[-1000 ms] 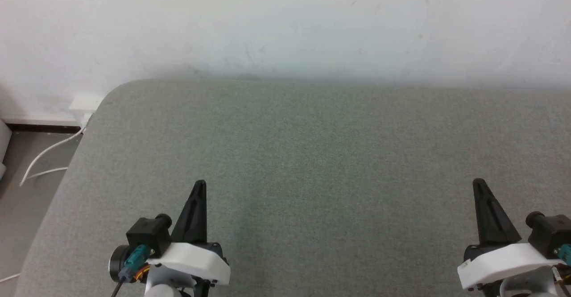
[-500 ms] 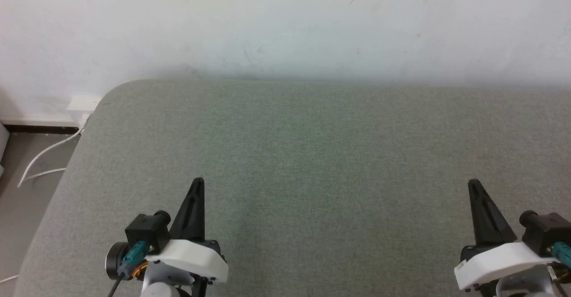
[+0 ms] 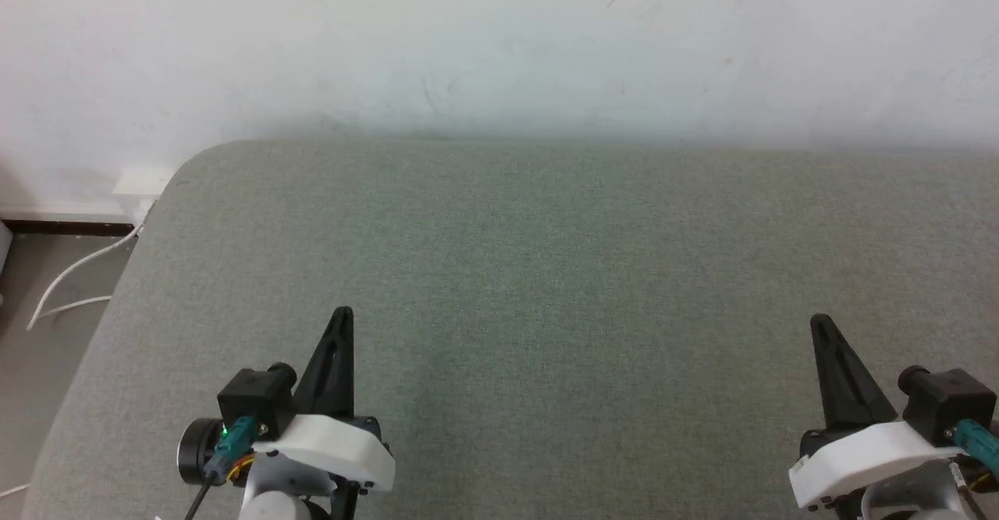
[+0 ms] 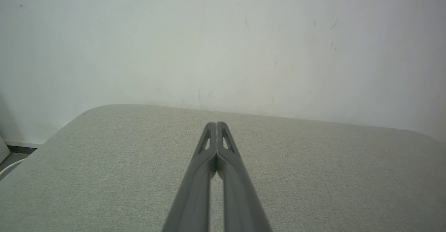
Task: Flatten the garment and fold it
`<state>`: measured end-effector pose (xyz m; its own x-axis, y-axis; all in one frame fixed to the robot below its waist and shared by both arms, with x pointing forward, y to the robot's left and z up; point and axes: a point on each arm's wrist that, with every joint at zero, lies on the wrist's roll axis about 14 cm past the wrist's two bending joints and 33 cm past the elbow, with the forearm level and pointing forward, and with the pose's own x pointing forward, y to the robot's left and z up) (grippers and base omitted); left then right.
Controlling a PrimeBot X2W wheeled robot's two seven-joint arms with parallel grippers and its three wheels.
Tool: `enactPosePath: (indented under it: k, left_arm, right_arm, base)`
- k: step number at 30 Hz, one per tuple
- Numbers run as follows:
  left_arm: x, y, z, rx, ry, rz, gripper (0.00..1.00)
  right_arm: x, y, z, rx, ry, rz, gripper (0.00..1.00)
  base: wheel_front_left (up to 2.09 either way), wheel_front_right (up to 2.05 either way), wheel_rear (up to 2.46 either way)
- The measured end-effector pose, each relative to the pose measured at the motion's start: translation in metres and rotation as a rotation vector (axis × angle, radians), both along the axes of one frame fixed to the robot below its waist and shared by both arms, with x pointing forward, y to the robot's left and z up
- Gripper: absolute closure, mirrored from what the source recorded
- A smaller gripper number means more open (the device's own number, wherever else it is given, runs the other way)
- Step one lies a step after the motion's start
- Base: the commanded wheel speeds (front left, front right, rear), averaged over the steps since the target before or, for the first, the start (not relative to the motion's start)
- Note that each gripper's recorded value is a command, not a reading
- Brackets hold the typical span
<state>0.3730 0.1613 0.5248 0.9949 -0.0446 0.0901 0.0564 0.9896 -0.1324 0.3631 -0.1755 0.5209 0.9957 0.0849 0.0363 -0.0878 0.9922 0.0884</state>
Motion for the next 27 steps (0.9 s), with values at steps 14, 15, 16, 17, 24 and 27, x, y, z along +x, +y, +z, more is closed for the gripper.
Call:
enactPosePath:
  k: [14,15,16,17,24,27]
  left_arm:
    - [-0.0005,0.0018,-0.0009,0.024,0.016,0.004,1.0]
    - [-0.0003,0.0019,-0.0007,0.025,0.017,0.004,1.0]
    - [-0.0002,0.0021,-0.0002,0.026,0.017,0.004,1.0]
    - [0.0,0.0022,-0.0002,0.03,0.018,0.004,1.0]
    - [0.0,0.0026,0.0001,0.041,0.022,0.005,1.0]
    - [0.0005,0.0026,0.0008,0.051,0.024,0.004,1.0]
  right_arm:
    - [0.0012,0.0018,0.001,-0.019,0.003,0.006,1.0]
    - [0.0011,0.0019,0.0008,-0.022,0.004,0.006,1.0]
    - [0.0011,0.002,0.0003,-0.025,0.007,0.007,1.0]
    - [0.0011,0.0021,0.0002,-0.026,0.008,0.007,1.0]
    - [0.0017,0.0034,0.0004,-0.035,0.011,0.011,1.0]
    - [0.002,0.0041,0.0006,-0.038,0.012,0.013,1.0]
  base:
    - [0.0,0.0,0.0]
    - [0.0,0.0,0.0]
    - [0.0,0.0,0.0]
    - [0.0,0.0,0.0]
    - [0.0,0.0,0.0]
    - [0.0,0.0,0.0]
